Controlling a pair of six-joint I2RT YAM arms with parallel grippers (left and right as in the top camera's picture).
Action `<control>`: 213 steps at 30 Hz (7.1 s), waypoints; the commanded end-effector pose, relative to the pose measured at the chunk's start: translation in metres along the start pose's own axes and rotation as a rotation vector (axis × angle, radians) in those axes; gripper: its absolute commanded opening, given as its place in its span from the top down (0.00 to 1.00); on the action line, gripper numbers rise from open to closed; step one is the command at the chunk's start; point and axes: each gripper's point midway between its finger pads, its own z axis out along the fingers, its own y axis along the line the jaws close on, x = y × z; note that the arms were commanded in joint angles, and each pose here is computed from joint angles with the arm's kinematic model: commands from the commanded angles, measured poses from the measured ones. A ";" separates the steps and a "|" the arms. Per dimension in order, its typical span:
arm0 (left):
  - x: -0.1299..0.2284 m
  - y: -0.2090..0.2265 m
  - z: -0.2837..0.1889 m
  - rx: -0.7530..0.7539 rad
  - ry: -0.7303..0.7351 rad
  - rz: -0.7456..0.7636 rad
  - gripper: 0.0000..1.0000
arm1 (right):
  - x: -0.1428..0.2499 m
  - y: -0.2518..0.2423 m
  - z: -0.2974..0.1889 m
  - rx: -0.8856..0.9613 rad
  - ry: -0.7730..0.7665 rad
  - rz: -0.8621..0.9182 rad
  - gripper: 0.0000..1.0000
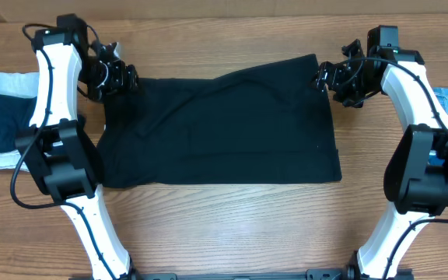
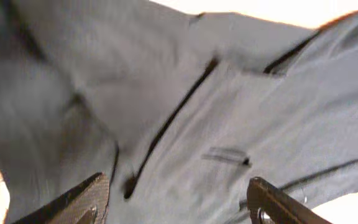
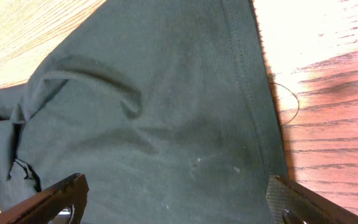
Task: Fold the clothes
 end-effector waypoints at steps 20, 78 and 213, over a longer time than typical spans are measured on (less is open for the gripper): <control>-0.021 -0.044 0.091 -0.146 -0.001 0.224 0.25 | -0.005 0.000 -0.010 0.025 -0.019 -0.014 0.04; 0.051 -0.086 0.052 -0.029 0.228 0.315 0.68 | -0.008 -0.009 -0.028 0.145 -0.012 -0.007 0.08; 0.059 -0.111 0.059 0.031 0.246 0.297 0.58 | -0.006 -0.025 -0.012 0.276 0.154 -0.206 0.96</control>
